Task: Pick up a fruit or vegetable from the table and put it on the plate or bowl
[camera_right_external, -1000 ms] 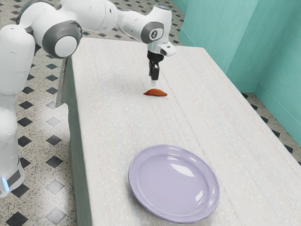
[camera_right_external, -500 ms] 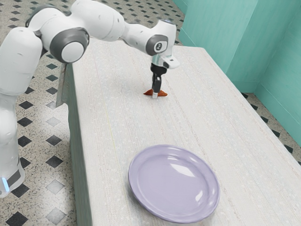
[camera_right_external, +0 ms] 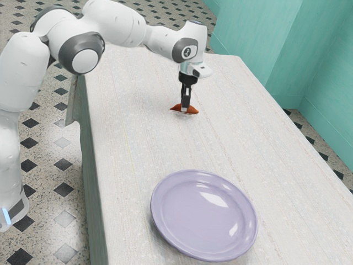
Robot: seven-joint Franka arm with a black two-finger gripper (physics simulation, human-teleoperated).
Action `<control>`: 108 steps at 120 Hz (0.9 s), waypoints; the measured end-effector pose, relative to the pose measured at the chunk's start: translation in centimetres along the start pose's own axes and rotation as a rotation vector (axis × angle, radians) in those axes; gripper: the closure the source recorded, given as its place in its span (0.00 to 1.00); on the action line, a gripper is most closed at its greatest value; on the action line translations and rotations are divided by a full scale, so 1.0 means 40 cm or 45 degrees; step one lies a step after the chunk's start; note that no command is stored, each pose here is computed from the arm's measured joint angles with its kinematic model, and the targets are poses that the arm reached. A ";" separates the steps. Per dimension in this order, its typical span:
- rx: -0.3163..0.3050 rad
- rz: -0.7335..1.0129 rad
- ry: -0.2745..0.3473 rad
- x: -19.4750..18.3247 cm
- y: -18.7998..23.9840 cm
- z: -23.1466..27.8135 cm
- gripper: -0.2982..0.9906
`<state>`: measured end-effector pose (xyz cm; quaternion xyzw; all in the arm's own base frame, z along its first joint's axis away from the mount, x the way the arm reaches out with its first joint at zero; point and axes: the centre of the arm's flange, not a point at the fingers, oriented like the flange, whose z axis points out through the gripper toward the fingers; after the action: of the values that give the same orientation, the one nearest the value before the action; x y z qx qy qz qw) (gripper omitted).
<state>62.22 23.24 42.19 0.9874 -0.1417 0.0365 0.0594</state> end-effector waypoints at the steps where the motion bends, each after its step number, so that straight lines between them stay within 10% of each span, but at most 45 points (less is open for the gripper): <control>1: 0.002 0.002 0.004 0.001 0.001 -0.005 0.63; 47: -0.021 0.484 0.092 0.214 0.495 -0.236 0.64; 108: -0.155 0.959 -0.007 0.319 1.133 -0.046 0.65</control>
<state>61.44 -23.22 50.00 0.8609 -0.4967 0.0445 0.1002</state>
